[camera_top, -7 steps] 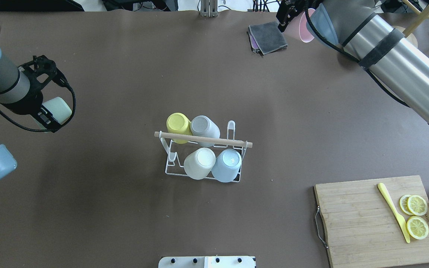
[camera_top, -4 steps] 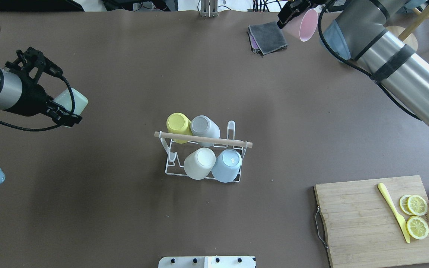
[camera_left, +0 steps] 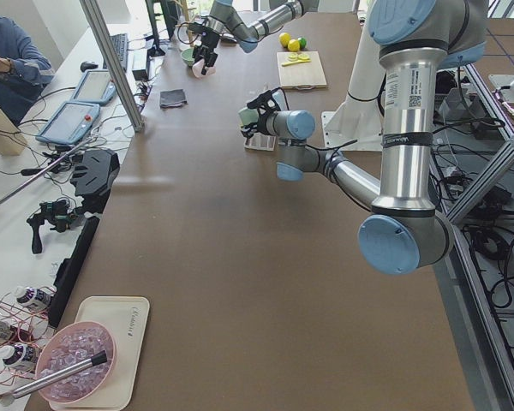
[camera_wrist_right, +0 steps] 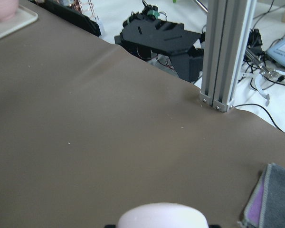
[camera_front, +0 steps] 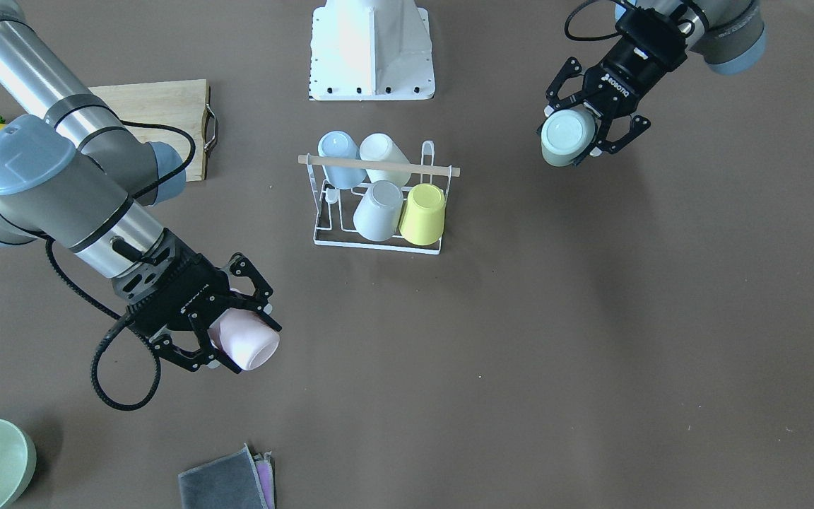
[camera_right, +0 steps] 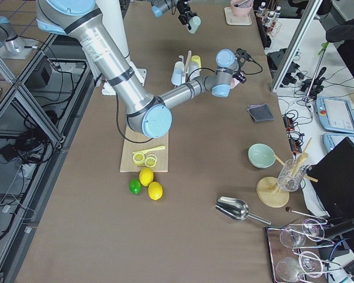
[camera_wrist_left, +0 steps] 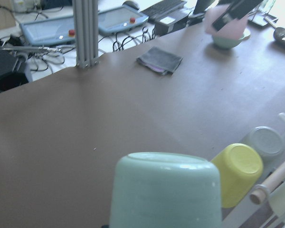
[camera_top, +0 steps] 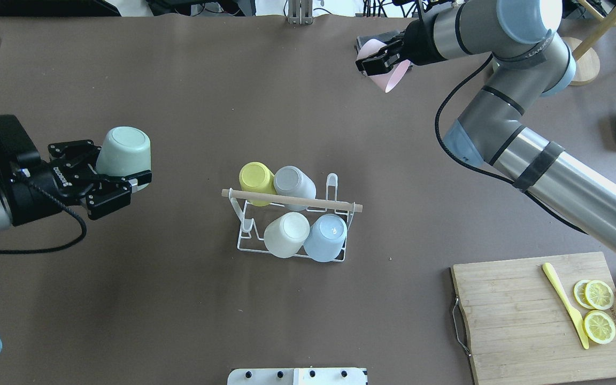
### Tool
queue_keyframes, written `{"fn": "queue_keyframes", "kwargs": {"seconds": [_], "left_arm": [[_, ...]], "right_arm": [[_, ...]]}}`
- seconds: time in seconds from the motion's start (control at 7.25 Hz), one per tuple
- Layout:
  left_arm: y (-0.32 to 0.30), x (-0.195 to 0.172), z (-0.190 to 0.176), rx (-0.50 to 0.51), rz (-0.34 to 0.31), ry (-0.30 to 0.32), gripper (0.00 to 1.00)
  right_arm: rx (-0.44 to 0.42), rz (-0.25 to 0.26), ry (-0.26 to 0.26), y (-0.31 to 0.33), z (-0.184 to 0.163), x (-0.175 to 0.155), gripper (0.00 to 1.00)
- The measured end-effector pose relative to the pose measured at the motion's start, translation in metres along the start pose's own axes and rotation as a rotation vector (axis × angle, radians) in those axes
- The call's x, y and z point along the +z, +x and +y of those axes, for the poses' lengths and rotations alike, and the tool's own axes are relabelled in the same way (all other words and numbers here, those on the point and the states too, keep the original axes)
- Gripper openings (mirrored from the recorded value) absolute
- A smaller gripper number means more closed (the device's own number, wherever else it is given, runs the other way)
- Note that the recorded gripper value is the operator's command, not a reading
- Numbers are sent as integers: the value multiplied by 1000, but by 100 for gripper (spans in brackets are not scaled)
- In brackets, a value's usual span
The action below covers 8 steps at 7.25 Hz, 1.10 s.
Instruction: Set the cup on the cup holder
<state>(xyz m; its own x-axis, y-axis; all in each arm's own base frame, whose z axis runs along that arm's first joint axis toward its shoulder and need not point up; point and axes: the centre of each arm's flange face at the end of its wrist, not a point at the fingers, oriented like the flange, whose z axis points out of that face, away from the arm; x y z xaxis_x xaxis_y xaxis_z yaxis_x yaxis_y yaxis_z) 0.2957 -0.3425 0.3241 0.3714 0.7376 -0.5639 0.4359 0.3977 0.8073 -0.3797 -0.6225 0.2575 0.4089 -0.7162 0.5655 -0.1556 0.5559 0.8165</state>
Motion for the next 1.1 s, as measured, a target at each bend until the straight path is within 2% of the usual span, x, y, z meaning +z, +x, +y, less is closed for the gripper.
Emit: {"fn": "queue_keyframes", "kwargs": {"seconds": [0.14,0.28,0.41,0.69,1.1], "left_arm": [[28,5,15,37,3,87,8],[59,20,32,96,-21,158,8],[94,42,52,111,-56,215,8],[138,61,77,89,-103,255,8],[149,77,84,129,-146,317,8]], "right_arm": [[0,-28,60,-8,1,-4,0],[-1,-60,118,-10,7,-12,0],[9,-93,169,-10,17,-22,0],[33,-151,237,-14,31,-33,0],[74,-258,325,-45,48,-33,0]]}}
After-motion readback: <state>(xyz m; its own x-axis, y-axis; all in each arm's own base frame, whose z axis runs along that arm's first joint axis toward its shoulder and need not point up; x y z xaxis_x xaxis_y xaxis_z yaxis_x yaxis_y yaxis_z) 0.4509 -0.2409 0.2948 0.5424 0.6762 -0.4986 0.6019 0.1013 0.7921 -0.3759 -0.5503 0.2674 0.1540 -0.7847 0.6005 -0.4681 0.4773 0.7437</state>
